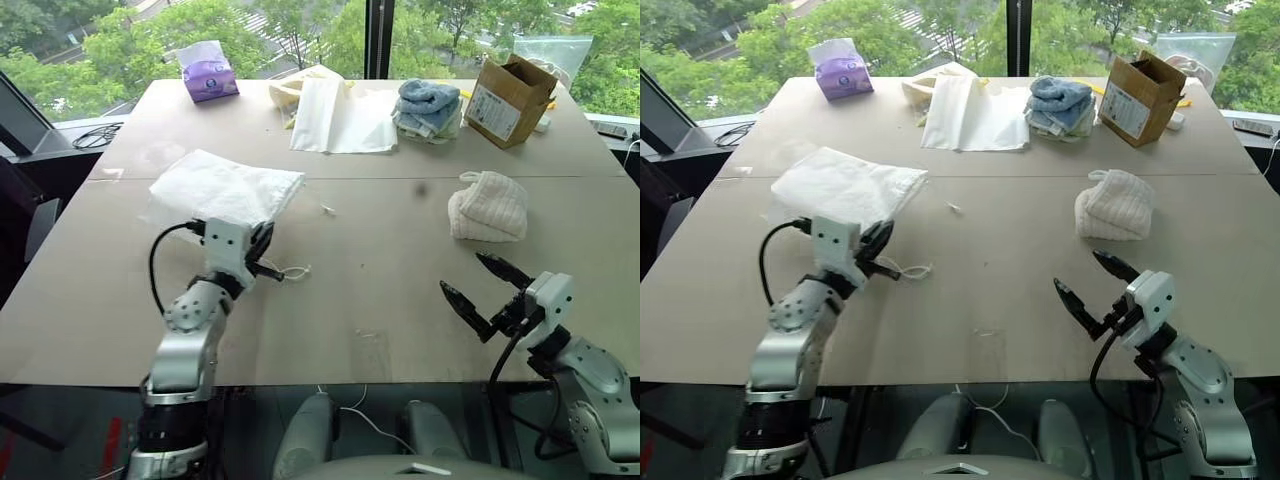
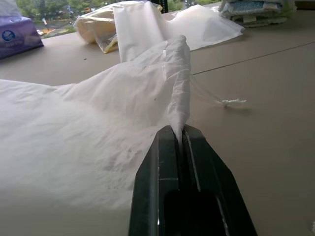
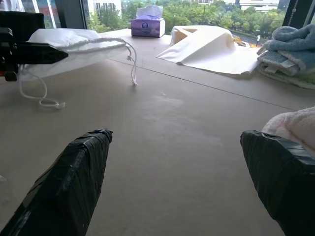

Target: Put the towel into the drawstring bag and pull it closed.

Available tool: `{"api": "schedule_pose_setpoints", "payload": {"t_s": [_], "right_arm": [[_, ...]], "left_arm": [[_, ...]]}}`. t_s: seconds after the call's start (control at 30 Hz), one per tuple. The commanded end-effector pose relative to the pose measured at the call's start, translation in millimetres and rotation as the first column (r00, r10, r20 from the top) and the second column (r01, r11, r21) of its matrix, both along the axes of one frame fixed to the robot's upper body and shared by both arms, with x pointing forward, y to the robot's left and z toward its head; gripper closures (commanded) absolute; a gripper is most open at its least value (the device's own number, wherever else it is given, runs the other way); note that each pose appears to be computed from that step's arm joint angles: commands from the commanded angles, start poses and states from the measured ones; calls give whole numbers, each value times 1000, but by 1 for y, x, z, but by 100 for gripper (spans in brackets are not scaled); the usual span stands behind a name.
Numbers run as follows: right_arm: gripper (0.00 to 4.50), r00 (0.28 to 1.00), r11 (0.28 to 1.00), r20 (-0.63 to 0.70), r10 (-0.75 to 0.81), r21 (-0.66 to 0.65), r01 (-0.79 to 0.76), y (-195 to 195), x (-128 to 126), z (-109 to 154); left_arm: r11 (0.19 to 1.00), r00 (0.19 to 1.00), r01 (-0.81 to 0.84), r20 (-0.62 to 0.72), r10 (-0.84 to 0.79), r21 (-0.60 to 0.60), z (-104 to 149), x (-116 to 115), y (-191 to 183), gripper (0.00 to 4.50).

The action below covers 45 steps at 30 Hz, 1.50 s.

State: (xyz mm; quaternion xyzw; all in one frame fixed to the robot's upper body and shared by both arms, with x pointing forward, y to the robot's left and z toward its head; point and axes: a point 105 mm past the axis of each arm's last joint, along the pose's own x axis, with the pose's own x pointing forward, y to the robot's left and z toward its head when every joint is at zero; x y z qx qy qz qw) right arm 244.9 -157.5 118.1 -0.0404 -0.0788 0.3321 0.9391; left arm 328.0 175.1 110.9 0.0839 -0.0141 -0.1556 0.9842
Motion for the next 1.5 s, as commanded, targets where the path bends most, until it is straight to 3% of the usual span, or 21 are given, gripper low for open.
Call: {"api": "schedule_pose_setpoints", "payload": {"t_s": [0.03, 0.23, 0.5, 0.8, 0.9, 1.03, 1.4, 1.5], "right_arm": [[0, 999, 1000, 38, 12, 6, -13, 5, -2, 11], [0, 999, 1000, 30, 22, 4, -22, 6, -3, 12], [0, 1000, 1000, 17, 25, 0, -25, 6, -5, 12], [0, 999, 999, -3, 32, -17, -32, 3, -9, 12], [0, 999, 999, -12, 33, -26, -33, 0, -11, 12], [0, 999, 999, -17, 34, -30, -34, -2, -12, 13], [0, 999, 999, -25, 34, -37, -35, -4, -13, 8], [0, 999, 999, -26, 30, -38, -31, -5, -13, 6]], "left_arm": [[998, 996, 8, 88, -15, 70, 10, 2, -6, 290], [959, 989, -70, 142, 32, 276, 0, -3, 7, 3], [935, 988, -41, 151, -13, 351, -8, -13, -14, 3], [908, 970, -183, 218, 105, 376, -3, -16, 0, 3], [914, 974, -179, 194, 114, 364, -11, -18, -2, 77], [917, 976, -177, 181, 118, 357, -13, -20, -5, 249], [921, 975, -192, 170, 141, 338, -17, -19, -3, 249], [924, 975, -183, 185, 125, 336, -15, -19, -4, 374]]}}
